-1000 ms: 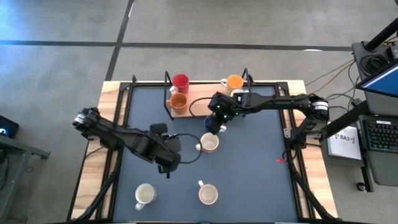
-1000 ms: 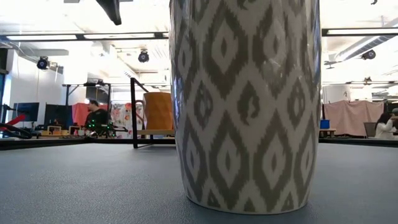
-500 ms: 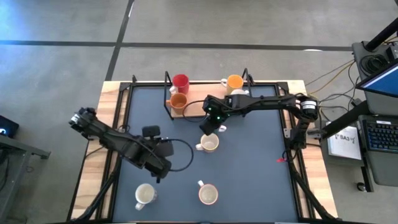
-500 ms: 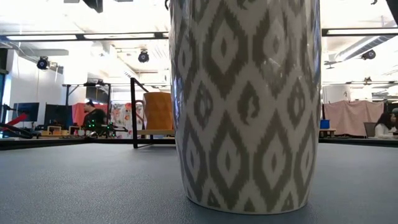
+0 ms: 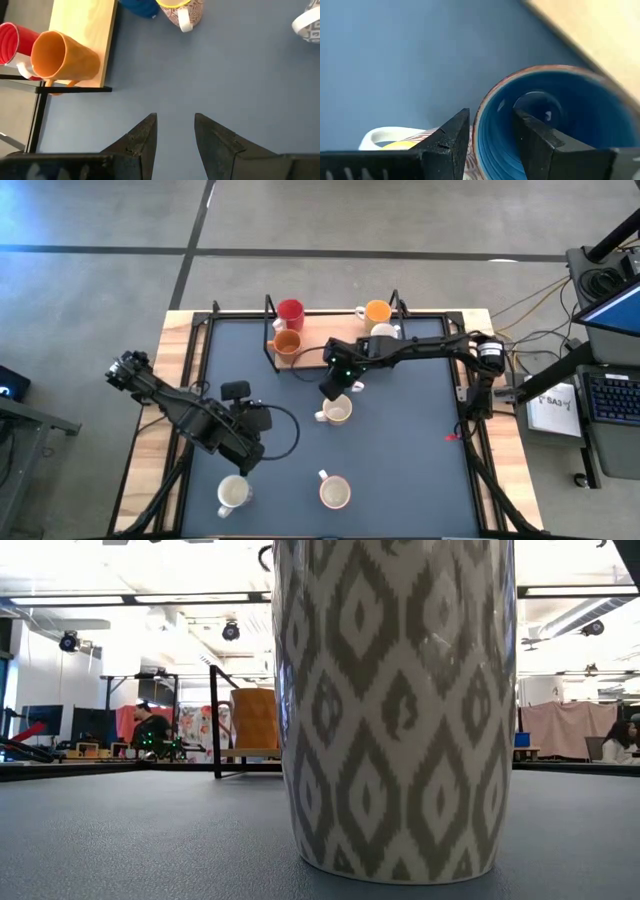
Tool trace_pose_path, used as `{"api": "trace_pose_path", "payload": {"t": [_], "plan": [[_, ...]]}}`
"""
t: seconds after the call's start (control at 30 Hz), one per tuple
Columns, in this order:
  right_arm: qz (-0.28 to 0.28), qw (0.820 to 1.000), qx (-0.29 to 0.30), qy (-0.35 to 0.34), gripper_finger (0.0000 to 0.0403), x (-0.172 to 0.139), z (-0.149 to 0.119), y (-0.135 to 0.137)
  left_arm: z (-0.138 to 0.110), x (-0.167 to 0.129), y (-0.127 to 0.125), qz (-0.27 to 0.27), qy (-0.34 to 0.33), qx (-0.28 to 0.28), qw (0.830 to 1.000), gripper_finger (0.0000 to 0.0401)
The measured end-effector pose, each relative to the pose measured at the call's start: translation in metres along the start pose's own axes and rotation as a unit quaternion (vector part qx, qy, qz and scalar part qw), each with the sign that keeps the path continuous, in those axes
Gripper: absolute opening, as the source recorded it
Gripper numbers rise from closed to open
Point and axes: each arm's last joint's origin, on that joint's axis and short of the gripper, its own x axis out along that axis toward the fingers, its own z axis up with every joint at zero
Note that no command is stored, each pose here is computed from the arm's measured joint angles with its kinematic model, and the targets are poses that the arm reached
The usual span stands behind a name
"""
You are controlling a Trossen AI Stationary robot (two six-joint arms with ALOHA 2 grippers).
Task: Place coffee mugs
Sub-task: Put the blue cup on the shelf
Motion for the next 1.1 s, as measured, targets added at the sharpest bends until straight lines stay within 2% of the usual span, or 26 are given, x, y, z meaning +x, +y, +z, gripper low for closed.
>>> {"api": "trace_pose_path", "payload": {"t": [0.3, 0.4, 0.57, 0.7, 0.8, 0.93, 1.1], "plan": [[-0.01, 0.999, -0.023, 0.022, 0.0127, 0.018, -0.002, -0.004, -0.001, 0.0, 0.001, 0.006, 0.005, 0.005, 1.0, 0.0113], [-0.01, 0.999, -0.042, 0.022, 0.0101, 0.018, -0.002, -0.004, -0.001, 0.0, 0.002, 0.015, 0.0, 0.007, 1.0, 0.0113], [-0.014, 0.996, -0.08, 0.036, 0.0022, 0.016, -0.004, -0.005, -0.002, 0.0, 0.003, 0.018, -0.001, 0.008, 1.0, 0.0114], [0.002, 0.988, -0.143, 0.064, 0.0017, 0.014, -0.009, -0.005, -0.002, -0.002, 0.005, 0.017, -0.003, 0.005, 1.0, 0.0113], [0.016, 0.972, -0.221, 0.084, 0.0016, 0.01, -0.012, -0.001, -0.002, -0.004, 0.007, 0.026, -0.013, 0.004, 1.0, 0.0113], [0.027, 0.929, -0.35, 0.116, 0.0014, 0.003, -0.018, 0.006, -0.002, -0.004, 0.008, 0.034, -0.021, 0.002, 0.999, 0.0114], [0.038, 0.877, -0.458, 0.14, 0.0014, -0.001, -0.024, 0.008, -0.002, -0.004, 0.008, 0.034, -0.022, -0.002, 0.999, 0.0114]]}}
